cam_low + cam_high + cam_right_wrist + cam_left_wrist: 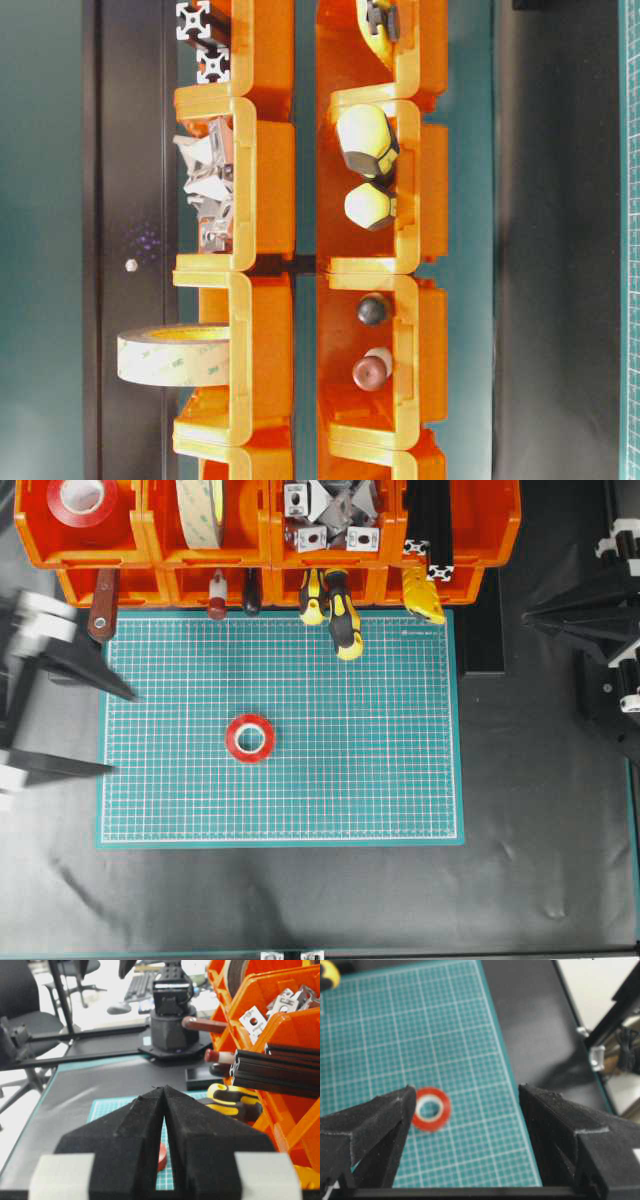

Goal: Pick vinyl tape from container rack with left arm.

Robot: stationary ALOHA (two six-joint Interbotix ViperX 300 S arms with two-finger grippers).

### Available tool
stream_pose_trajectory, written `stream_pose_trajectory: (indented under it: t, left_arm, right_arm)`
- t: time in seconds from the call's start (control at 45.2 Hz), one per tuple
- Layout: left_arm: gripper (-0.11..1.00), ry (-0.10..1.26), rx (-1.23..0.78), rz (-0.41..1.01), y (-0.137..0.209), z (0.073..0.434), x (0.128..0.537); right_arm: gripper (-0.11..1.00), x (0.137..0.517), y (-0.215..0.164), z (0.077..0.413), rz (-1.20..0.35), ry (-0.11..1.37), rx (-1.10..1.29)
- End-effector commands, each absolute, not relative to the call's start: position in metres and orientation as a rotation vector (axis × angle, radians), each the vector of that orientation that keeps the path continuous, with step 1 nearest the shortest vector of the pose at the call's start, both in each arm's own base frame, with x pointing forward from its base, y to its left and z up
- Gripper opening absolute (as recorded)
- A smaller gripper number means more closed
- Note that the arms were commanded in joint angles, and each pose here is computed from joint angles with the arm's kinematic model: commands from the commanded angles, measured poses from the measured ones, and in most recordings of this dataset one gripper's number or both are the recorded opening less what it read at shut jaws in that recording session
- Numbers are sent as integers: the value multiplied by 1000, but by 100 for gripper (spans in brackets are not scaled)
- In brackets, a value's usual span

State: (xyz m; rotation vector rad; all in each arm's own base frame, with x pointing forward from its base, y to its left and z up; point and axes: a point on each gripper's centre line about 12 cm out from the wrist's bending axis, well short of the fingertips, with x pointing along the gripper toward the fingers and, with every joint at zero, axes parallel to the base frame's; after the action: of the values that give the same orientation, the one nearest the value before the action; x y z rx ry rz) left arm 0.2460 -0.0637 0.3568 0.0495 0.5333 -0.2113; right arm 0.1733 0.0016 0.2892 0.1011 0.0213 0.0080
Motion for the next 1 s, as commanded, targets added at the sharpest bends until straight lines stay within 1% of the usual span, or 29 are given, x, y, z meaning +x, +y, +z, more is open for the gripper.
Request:
stream_pose_trajectory:
  t: [0.0,0.044,0.111,0.221,0.265,0.354,0.442,0.597,0.819,0.973]
  left_arm:
    - [79,425,28,-211,-53,371,214]
    - [79,394,21,-211,-50,371,201]
    - [79,310,4,-217,-43,376,175]
    - [79,166,-19,-221,-35,379,147]
    - [79,131,-24,-223,-33,376,140]
    - [79,83,-35,-226,-30,358,129]
    - [79,34,-39,-231,-30,347,125]
    - [78,-37,-27,-212,-27,343,126]
    - [78,-63,-25,-192,-26,343,131]
    - [78,-51,-24,-192,-26,340,134]
  right_arm:
    - [0,175,2,302,11,-2,104]
    - [0,175,2,301,12,6,107]
    - [0,174,3,299,14,31,113]
    - [0,171,2,298,10,45,118]
    - [0,170,2,298,10,48,118]
    - [0,170,2,297,9,55,121]
    - [0,170,2,297,9,51,119]
    - [0,170,2,301,13,17,107]
    - [0,170,2,309,16,-47,102]
    - [0,170,2,310,17,-57,103]
